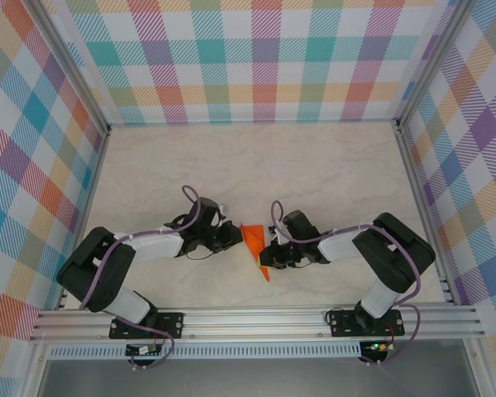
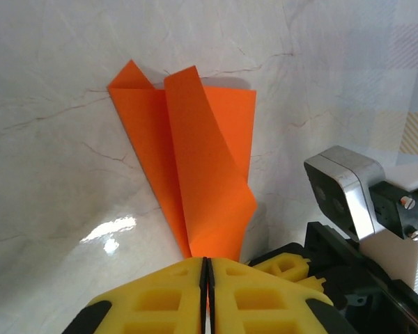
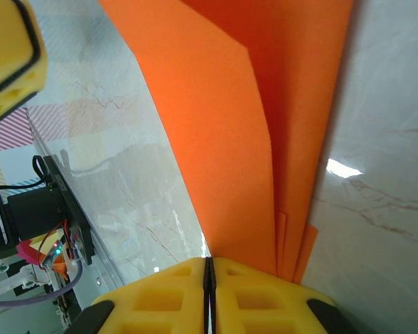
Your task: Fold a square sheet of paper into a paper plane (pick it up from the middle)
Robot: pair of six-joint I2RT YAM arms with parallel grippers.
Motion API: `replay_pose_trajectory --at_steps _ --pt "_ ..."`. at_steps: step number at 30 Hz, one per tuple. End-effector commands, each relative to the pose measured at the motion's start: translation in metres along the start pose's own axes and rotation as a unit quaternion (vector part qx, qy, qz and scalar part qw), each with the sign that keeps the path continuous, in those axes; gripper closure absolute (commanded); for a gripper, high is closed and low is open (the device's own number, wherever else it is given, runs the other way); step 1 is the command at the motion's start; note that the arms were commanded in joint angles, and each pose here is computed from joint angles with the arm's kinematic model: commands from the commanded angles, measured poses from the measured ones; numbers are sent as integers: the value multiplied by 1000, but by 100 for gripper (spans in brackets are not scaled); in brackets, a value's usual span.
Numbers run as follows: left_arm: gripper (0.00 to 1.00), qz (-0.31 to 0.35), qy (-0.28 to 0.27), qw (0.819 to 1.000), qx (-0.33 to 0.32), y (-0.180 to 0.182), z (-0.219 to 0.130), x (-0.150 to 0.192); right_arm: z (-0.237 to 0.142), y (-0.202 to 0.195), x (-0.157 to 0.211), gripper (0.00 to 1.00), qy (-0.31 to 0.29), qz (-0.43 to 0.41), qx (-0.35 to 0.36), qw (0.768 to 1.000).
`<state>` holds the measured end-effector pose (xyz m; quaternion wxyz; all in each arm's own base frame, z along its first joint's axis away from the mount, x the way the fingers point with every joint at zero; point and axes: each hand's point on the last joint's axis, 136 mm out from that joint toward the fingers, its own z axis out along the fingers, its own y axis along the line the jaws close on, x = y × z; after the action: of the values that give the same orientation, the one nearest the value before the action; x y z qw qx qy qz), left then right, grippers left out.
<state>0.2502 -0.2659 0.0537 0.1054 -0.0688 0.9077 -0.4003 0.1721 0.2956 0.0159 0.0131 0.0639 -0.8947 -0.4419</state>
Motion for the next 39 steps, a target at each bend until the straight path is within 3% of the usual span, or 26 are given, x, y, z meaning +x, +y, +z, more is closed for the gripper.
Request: replay_pose_trajectory --at_steps 1,15,39 --pt "89 57 -2 996 64 -32 7 -2 4 -41 18 89 23 51 64 996" --pt "89 62 18 996 60 -20 29 6 6 -44 19 89 24 58 64 996" --pt "89 43 -10 999 5 6 50 -25 4 -53 34 91 39 70 68 994"
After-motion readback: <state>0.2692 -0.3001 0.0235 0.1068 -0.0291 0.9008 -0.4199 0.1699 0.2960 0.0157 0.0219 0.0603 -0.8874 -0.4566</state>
